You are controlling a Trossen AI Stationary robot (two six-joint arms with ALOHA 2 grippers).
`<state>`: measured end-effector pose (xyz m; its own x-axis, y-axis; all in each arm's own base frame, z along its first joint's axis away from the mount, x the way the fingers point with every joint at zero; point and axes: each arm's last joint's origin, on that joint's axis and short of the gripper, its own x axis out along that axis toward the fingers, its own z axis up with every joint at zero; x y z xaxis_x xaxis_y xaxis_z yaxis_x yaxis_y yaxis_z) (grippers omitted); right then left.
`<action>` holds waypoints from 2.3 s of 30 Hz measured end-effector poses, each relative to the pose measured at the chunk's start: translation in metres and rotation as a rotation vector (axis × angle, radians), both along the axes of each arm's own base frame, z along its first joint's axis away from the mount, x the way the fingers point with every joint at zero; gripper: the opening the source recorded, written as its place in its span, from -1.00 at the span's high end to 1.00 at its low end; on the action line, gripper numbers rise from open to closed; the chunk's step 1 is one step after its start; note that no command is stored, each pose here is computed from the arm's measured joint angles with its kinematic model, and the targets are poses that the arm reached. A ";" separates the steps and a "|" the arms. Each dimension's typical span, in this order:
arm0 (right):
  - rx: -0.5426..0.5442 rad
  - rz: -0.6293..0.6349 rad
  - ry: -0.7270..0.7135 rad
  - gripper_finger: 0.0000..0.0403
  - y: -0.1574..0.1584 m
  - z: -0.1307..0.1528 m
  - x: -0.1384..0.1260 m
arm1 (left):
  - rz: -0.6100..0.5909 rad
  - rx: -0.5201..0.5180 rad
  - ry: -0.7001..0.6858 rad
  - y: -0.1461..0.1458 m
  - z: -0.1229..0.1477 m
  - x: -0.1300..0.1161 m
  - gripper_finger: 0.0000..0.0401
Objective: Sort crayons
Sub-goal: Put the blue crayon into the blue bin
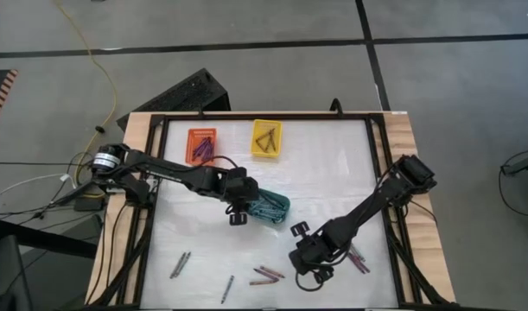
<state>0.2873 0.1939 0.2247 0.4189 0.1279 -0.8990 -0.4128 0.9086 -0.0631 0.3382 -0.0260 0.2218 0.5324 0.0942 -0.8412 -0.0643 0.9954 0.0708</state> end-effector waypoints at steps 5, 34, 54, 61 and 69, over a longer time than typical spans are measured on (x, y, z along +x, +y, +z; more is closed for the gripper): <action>-0.006 0.009 0.004 0.49 0.003 0.000 -0.003 | 0.023 -0.013 -0.005 0.000 0.002 -0.001 0.20; -0.021 0.007 0.010 0.49 0.001 -0.001 -0.003 | 0.038 -0.049 0.023 -0.017 0.009 -0.012 0.20; -0.064 -0.013 -0.141 0.49 -0.035 0.056 -0.021 | 0.173 -0.266 0.061 -0.149 0.019 -0.082 0.20; -0.065 -0.030 -0.169 0.49 -0.048 0.066 -0.023 | 0.247 -0.352 -0.031 -0.183 0.013 -0.092 0.20; -0.092 -0.024 -0.150 0.49 -0.054 0.065 -0.021 | 0.286 -0.434 -0.008 -0.210 -0.019 -0.082 0.20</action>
